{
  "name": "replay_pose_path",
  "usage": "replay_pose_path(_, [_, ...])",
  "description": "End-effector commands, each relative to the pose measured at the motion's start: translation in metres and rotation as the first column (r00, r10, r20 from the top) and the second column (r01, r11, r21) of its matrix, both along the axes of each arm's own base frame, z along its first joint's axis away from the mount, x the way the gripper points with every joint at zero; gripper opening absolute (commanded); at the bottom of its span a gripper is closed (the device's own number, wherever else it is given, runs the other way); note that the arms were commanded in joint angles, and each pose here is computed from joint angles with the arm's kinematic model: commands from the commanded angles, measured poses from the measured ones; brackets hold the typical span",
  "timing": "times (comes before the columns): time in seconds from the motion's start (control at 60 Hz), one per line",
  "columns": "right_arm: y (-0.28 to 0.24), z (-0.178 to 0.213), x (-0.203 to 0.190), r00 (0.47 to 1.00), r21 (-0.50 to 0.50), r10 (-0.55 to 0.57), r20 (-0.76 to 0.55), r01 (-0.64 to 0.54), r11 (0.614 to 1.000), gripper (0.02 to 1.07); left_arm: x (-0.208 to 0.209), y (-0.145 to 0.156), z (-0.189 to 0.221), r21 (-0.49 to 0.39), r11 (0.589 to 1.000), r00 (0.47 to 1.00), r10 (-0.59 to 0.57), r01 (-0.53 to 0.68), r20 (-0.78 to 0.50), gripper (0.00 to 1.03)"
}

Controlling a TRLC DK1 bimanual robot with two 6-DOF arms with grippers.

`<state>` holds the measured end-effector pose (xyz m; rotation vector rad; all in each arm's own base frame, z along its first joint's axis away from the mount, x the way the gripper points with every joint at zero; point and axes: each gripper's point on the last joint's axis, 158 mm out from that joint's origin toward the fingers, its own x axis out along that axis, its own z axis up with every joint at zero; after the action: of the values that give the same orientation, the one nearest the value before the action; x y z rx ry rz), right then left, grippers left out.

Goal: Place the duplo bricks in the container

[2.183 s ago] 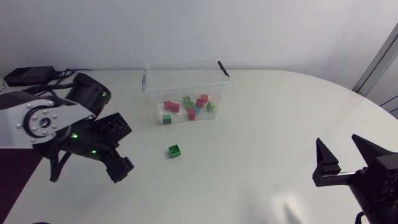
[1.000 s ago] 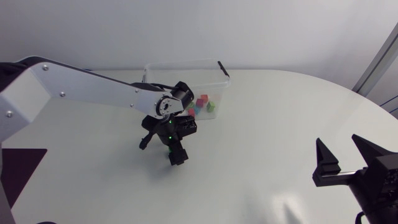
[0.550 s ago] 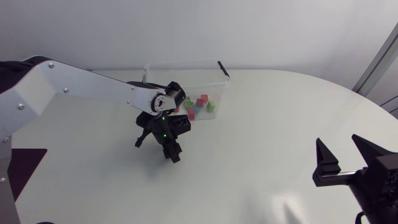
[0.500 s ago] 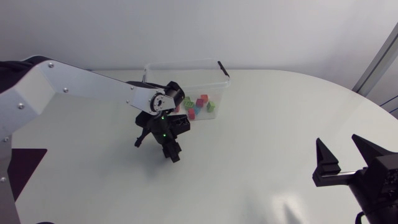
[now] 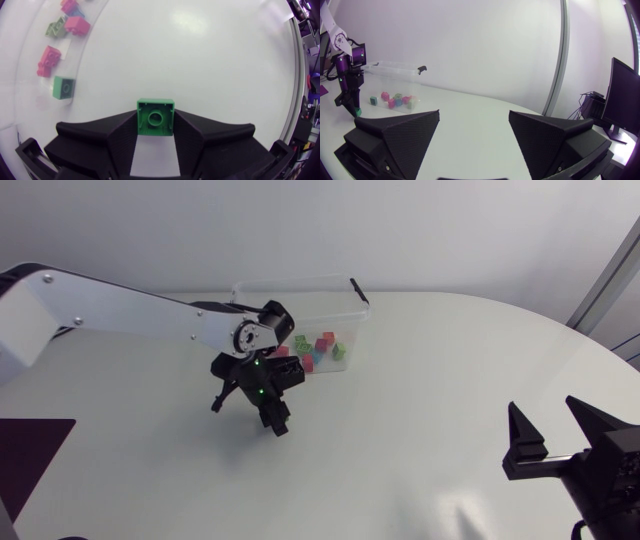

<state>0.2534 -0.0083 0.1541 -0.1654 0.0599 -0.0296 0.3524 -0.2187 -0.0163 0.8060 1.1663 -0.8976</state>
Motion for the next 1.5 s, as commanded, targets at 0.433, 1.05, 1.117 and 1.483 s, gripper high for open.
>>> replay_pose_path(0.433, [0.000,-0.005,0.000,1.000,-0.019,0.002,0.000,-0.003,1.000,1.02,0.075,0.006,0.198,-0.334,0.926,0.897,0.289,-0.174,0.335,0.34])
replay_pose_path(1.05, [0.000,-0.005,0.000,1.000,-0.019,0.002,0.000,-0.003,1.000,1.02,0.191,0.046,0.209,-0.553,0.756,0.634,0.626,-0.351,0.454,0.92])
replay_pose_path(1.117, [0.000,-0.005,0.001,1.000,-0.019,0.002,0.000,-0.003,1.000,1.02,0.190,0.046,0.204,-0.542,0.760,0.641,0.623,-0.359,0.448,0.99])
replay_pose_path(1.483, [0.000,-0.005,0.001,1.000,-0.019,0.002,0.001,-0.002,1.000,1.02,0.179,0.054,0.234,-0.576,0.734,0.613,0.652,-0.361,0.447,0.99])
